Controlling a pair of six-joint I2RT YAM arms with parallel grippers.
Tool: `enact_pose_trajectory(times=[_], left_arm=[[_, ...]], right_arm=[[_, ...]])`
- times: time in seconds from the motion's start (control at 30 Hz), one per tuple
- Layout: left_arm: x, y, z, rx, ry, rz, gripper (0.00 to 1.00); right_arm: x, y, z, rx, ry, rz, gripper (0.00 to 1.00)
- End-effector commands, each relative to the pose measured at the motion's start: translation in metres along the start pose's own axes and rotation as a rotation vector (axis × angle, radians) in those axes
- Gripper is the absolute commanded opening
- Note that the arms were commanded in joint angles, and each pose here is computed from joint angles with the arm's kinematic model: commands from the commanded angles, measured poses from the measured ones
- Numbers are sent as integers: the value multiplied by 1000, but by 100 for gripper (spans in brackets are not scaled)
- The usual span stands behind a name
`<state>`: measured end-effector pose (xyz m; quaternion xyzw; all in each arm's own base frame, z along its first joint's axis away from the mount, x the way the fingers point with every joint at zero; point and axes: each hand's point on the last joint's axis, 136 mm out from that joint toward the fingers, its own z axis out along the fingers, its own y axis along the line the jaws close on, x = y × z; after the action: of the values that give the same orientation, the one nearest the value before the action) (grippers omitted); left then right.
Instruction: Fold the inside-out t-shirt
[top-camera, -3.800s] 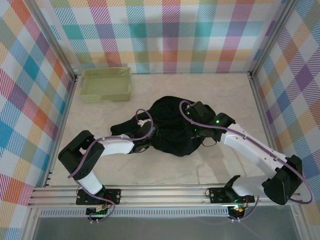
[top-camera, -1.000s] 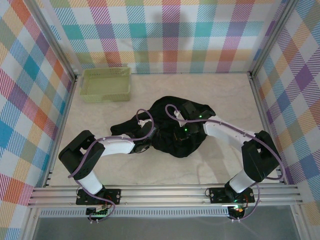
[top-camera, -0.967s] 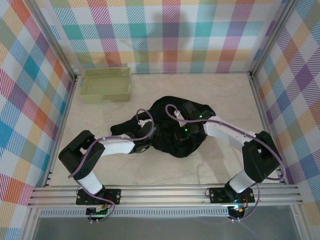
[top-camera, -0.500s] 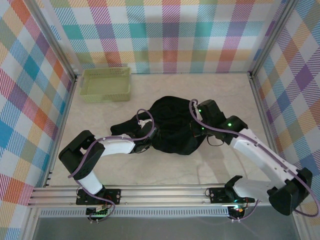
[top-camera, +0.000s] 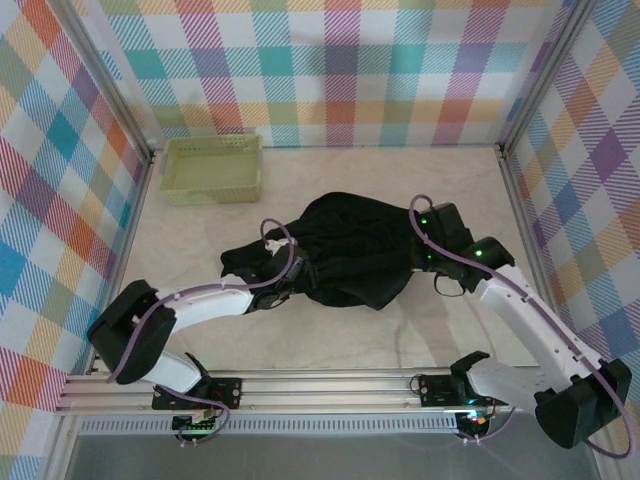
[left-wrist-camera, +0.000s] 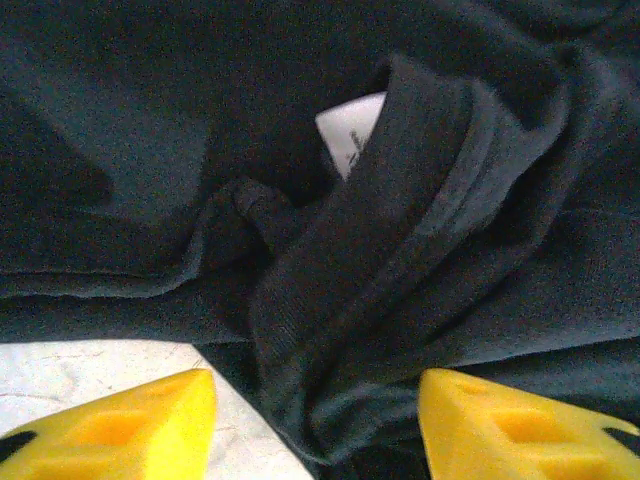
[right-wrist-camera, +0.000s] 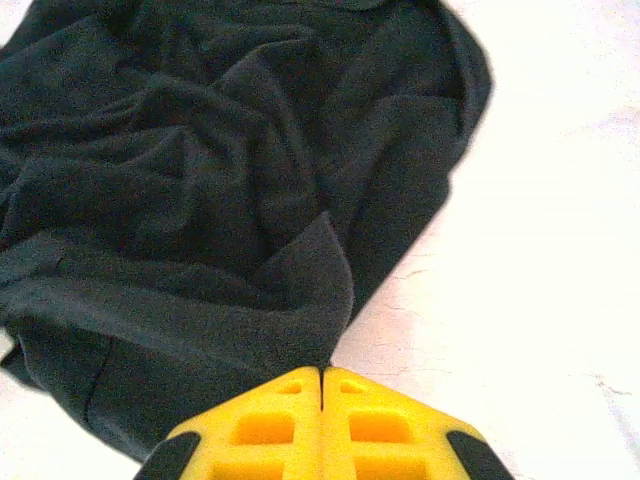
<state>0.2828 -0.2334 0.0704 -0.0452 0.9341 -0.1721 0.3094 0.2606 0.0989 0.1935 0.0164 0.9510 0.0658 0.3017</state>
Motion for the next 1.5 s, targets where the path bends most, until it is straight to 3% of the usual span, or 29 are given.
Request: enact_pose_trajectory(times=[0.0, 0.23, 0.47, 0.73, 0.87, 1.17, 1.3, 1.47], left_arm=[[3, 6, -11, 3, -10, 16, 63], [-4, -9, -12, 90, -27, 4, 76], [16, -54, -2, 228, 51, 108, 72], [29, -56, 28, 128, 97, 126, 66], [21, -65, 33, 129, 84, 129, 53], [-25, -61, 12, 78, -25, 138, 10], [-64, -62, -23, 80, -113, 148, 0], [-115, -73, -96, 111, -257, 188, 0]], right_arm=[[-6, -14, -9, 8, -47, 107, 0], [-10, -46, -20, 70, -106, 242, 0], [-17, -42, -21, 39, -122, 244, 0], [-19, -41, -22, 30, -132, 233, 0], [-20, -41, -24, 30, -138, 224, 0], [-25, -47, -35, 53, -170, 210, 0], [-39, -42, -56, 21, -232, 197, 0], [-72, -19, -101, -110, -344, 157, 0]])
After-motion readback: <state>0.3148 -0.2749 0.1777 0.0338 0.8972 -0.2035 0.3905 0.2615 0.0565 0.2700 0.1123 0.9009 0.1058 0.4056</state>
